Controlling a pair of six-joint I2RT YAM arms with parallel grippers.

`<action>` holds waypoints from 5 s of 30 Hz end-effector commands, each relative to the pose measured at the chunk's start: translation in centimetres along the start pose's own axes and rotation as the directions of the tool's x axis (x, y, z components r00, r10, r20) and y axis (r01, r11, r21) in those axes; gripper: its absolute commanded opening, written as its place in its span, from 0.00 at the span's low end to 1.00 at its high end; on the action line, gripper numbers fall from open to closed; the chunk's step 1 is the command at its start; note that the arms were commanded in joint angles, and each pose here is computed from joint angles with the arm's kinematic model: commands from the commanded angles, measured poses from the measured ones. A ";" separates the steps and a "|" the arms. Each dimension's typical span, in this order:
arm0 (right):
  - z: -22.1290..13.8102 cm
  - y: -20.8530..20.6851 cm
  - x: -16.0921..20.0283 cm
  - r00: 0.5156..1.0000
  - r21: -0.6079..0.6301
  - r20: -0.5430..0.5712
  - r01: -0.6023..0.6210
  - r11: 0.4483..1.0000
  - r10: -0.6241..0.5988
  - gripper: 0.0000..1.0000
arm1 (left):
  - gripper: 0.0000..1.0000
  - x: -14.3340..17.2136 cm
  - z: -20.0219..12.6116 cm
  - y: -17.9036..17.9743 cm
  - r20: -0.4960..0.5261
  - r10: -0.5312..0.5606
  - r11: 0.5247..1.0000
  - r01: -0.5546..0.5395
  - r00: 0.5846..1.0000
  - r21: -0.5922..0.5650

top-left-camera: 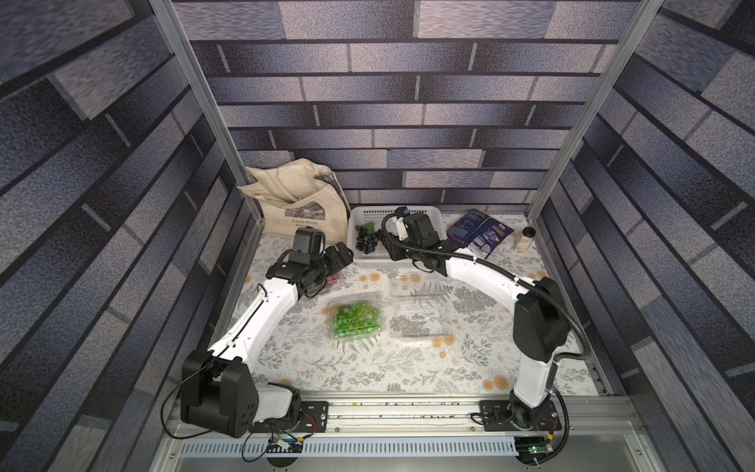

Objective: Pack grapes into containers
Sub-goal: Move the packing box to the center of the board, then pick up the grape from the basket, then place the grape into the packing box.

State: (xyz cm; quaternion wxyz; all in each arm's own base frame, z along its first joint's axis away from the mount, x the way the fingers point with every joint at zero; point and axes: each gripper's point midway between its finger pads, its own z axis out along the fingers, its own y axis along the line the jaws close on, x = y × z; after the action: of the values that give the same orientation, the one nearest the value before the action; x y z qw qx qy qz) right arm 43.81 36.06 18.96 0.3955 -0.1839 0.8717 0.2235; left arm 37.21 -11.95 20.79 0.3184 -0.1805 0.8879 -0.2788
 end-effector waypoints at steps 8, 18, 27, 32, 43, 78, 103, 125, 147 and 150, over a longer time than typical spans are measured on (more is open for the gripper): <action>8.3 0.4 -1.9 0.998 -0.106 -0.017 0.052 0.993 -0.054 0.40 | 0.94 0.2 0.1 1.3 -0.034 -0.039 0.999 0.040 0.999 0.035; 12.8 0.3 -1.9 0.998 -0.151 -0.052 0.022 0.988 -0.030 0.42 | 0.94 0.7 0.6 2.7 -0.052 -0.066 0.996 0.069 0.996 0.050; 13.5 0.0 -1.0 0.997 -0.141 -0.074 0.015 0.990 -0.026 0.39 | 0.95 0.8 0.7 3.1 -0.055 -0.077 0.995 0.080 0.995 0.054; 13.6 -0.4 -0.4 0.995 -0.126 -0.091 0.019 0.992 -0.030 0.41 | 0.95 1.0 0.9 3.0 -0.061 -0.086 0.994 0.089 0.994 0.065; 13.5 -1.4 -0.1 0.994 -0.088 -0.100 0.039 0.995 -0.048 0.55 | 0.95 1.1 1.1 3.1 -0.063 -0.090 0.993 0.094 0.994 0.074; 11.6 -1.3 -0.6 0.994 -0.091 -0.094 0.039 0.995 -0.047 0.00 | 0.95 1.6 1.0 3.1 -0.067 -0.101 0.990 0.106 0.993 0.090; -2.9 1.6 -10.1 0.974 -0.072 0.132 0.196 0.978 -0.186 0.00 | 0.95 1.6 -0.6 1.4 -0.039 -0.062 0.988 0.067 0.997 0.138; -17.7 2.2 -0.5 0.973 -0.054 0.099 0.213 0.975 -0.207 0.00 | 0.96 6.3 -3.3 -2.3 -0.048 0.092 0.984 -0.084 0.995 0.155; -19.1 -0.4 11.8 0.988 -0.030 -0.060 0.142 0.989 -0.144 0.00 | 0.96 9.8 -2.4 -3.7 -0.071 0.138 0.979 -0.125 0.988 0.159; -18.9 -1.0 12.6 0.987 -0.008 -0.076 0.143 0.990 -0.143 0.00 | 0.96 10.0 -2.3 -3.7 -0.072 0.140 0.979 -0.127 0.988 0.157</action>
State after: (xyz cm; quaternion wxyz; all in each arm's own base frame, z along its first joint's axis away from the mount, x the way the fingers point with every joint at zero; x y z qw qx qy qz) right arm 25.16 23.61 19.73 0.3656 -0.2654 0.8715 0.1906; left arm 28.91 -19.13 20.11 0.3074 -0.0755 0.8872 -0.3356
